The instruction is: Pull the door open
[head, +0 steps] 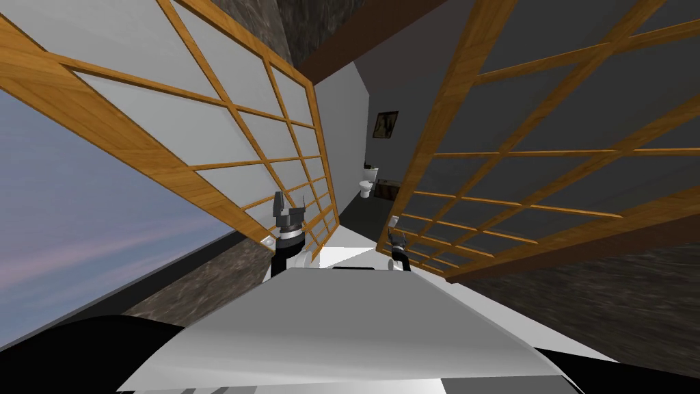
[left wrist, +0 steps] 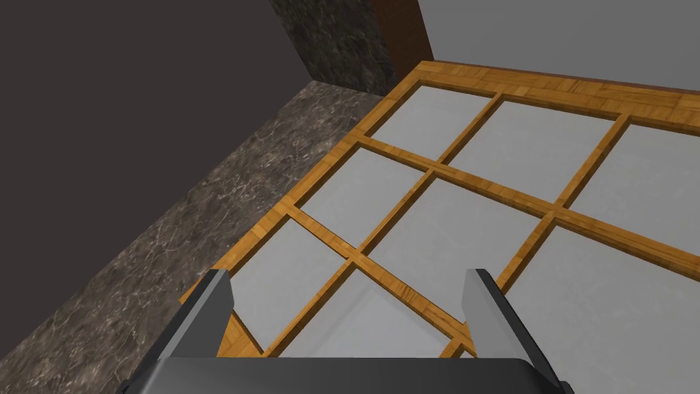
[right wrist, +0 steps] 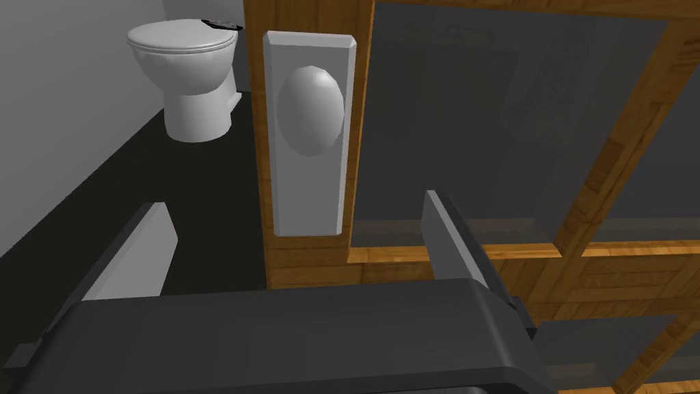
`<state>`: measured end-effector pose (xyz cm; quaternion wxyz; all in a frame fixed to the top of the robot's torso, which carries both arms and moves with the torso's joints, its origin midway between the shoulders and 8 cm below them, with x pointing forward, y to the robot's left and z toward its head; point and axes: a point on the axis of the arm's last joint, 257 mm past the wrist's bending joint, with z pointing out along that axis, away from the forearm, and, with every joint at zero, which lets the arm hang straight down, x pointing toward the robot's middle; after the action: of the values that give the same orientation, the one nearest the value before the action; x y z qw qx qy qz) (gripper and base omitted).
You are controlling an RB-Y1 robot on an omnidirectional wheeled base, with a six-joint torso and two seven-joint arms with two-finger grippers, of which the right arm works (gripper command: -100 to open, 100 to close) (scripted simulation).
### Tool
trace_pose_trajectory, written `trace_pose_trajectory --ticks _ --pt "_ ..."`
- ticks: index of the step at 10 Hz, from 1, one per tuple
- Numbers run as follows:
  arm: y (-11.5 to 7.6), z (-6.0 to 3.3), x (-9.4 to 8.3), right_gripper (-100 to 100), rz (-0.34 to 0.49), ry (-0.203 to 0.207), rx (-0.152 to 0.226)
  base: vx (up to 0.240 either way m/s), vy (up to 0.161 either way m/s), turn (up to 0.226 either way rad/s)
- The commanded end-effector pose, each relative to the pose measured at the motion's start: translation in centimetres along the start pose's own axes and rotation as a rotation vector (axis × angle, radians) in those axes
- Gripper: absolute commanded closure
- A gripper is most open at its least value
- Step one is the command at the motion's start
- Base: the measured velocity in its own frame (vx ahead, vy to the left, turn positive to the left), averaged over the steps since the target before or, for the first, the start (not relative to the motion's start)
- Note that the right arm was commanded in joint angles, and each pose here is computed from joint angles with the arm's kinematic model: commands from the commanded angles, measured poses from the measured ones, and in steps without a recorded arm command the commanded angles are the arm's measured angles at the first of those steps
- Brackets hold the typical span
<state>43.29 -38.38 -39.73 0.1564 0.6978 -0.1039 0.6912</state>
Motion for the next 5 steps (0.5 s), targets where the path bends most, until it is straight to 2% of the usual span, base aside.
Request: trace_pose_trajectory --ticks 1,2,3,4,5 --pt "-0.2 0.04 0.0 -100 0.048 -0.003 -0.003 -0.043 -0.006 0.021" --pt "-0.3 0.05 0.0 -100 0.075 -0.005 -0.005 -0.045 0.0 0.019" --pt "-0.2 0.03 0.0 -100 0.056 -0.004 -0.004 -0.021 0.0 0.003" --pt "1.5 -0.07 -0.3 -100 0.061 -0.005 -0.017 0.13 -0.01 0.09" --pt "2.0 -0.1 -0.3 -100 0.061 -0.006 -0.022 0.184 -0.013 0.081"
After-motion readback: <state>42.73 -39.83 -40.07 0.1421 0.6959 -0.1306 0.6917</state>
